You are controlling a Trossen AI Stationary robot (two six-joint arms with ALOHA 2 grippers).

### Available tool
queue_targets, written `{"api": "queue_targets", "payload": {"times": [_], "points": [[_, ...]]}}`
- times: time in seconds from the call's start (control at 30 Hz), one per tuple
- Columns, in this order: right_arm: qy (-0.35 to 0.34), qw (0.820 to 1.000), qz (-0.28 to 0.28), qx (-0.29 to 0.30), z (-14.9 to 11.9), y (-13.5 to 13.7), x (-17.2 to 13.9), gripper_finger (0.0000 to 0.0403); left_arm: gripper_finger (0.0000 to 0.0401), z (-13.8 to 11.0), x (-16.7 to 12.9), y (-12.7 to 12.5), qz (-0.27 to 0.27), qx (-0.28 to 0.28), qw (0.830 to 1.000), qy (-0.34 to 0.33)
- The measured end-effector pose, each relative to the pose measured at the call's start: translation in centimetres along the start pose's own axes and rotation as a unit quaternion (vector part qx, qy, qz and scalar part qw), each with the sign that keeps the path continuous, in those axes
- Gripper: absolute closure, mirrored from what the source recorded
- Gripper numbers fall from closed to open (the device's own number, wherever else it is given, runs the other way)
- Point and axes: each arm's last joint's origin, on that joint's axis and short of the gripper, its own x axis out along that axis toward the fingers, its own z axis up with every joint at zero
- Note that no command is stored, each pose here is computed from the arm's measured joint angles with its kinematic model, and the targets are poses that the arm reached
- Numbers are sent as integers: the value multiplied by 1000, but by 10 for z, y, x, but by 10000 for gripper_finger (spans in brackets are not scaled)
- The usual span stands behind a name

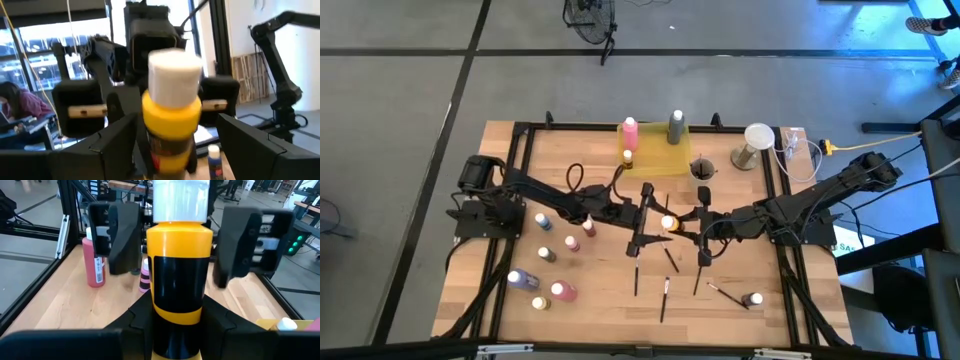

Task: Pick & Place Paint Supplies
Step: Put the small yellow paint bottle into the yellow bin

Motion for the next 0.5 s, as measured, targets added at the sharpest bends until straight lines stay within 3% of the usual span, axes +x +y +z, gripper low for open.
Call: {"api": "queue_targets", "payload": {"times": [0.5], "points": [[8,1000,5,0,-2,1,0,300,133,-8,16,0,-2,0,1000,-2]]}}
